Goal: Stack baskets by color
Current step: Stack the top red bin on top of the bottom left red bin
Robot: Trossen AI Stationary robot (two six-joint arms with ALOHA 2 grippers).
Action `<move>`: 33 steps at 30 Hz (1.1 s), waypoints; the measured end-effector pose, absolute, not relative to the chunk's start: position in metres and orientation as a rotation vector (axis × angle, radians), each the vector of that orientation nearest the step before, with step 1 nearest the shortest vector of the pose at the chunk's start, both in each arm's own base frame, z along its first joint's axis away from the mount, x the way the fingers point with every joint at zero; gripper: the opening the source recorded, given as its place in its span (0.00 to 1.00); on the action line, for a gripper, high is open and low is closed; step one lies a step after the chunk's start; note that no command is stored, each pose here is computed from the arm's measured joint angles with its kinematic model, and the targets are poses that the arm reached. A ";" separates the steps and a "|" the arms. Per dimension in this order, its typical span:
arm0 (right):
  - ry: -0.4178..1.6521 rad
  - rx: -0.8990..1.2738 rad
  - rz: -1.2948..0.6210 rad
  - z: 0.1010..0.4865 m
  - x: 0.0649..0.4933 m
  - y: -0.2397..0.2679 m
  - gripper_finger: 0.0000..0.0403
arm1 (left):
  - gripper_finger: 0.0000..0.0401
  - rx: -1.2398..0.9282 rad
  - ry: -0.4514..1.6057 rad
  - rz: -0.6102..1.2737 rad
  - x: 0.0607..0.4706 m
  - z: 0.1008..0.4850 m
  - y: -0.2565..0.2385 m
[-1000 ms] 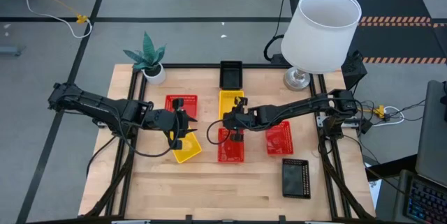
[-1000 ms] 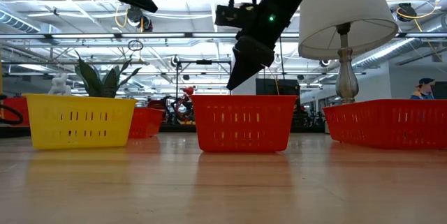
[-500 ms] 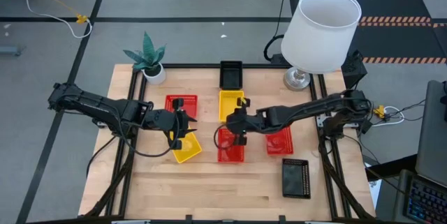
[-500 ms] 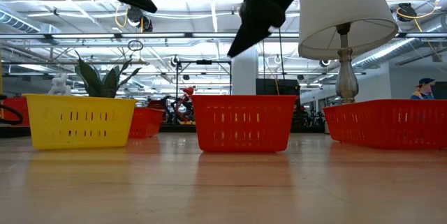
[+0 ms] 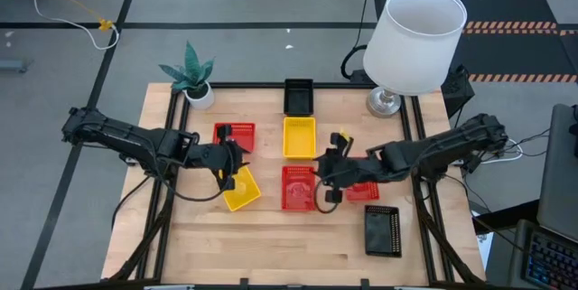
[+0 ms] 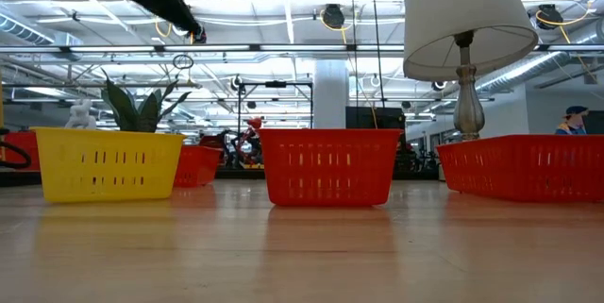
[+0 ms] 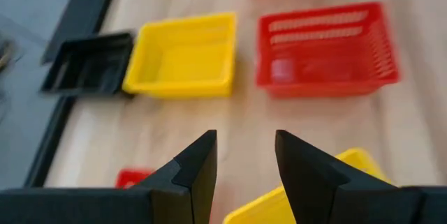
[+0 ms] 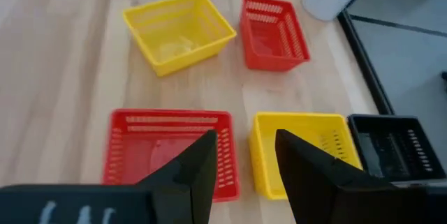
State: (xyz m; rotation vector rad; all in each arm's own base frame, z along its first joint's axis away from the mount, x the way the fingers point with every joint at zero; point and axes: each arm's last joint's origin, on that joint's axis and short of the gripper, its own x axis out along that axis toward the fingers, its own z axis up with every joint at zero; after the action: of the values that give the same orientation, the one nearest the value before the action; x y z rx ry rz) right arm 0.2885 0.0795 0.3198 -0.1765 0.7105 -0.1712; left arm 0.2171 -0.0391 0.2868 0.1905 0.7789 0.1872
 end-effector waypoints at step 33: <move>0.750 -0.195 -0.135 0.317 0.269 0.109 0.35 | 0.37 0.114 1.121 0.363 0.189 0.204 -0.002</move>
State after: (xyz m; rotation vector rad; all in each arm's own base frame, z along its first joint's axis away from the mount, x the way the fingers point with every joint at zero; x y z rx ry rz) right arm 0.2695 0.1093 0.3173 -0.1949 0.7499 -0.1349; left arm 0.1886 -0.0018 0.2036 0.1138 1.1213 0.3634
